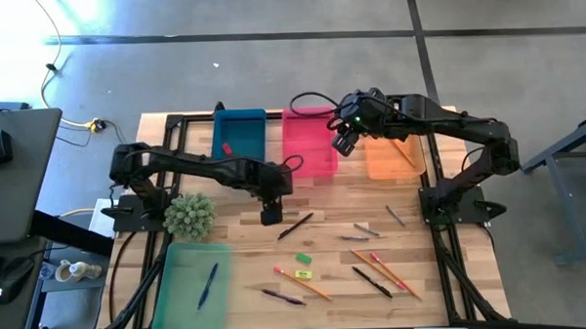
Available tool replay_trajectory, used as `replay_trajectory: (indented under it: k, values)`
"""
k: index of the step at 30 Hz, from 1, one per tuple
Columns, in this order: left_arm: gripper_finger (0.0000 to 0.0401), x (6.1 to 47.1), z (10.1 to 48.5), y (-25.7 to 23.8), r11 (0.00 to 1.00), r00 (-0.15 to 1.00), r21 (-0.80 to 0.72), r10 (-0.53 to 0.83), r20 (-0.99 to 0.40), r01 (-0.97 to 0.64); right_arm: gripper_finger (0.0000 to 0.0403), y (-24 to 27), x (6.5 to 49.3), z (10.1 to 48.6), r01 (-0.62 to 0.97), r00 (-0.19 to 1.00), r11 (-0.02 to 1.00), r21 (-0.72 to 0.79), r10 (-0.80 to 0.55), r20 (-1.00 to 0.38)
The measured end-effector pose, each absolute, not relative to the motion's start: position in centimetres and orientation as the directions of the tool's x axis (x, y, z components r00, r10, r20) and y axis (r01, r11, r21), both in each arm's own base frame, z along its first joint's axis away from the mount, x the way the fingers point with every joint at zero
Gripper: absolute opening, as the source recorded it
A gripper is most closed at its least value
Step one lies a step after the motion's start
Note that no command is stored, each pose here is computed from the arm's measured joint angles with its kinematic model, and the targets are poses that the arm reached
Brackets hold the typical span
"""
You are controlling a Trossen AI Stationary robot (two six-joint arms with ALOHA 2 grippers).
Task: Sort crayons/erasers/pens/pencils in bins
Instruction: Put the gray crayon into the pink bin
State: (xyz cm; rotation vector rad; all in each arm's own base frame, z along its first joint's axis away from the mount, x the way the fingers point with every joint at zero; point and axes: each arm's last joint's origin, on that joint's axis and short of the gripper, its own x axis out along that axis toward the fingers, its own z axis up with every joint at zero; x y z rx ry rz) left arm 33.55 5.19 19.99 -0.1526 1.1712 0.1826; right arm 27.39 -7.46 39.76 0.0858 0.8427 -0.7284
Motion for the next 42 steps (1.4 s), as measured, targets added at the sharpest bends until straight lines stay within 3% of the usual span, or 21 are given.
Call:
replay_trajectory:
  k: [18,31,42]
  values:
    - [0.023,36.7,15.0,4.4,0.981,0.259,0.006,0.058,-0.964,-0.196,0.0183,-8.3,26.8,39.5,0.639,0.39,0.737,-0.22,-0.558,-0.732]
    - [0.0161,37.0,14.0,4.5,0.983,0.247,0.025,0.07,-0.967,-0.184,0.0183,-7.9,25.2,39.9,0.63,0.353,0.737,-0.243,-0.551,-0.756]
    - [0.0151,37.1,13.2,4.5,0.984,0.225,0.035,0.075,-0.971,-0.176,0.0183,-7.1,21.9,42.2,0.658,0.41,0.726,-0.198,-0.567,-0.714]
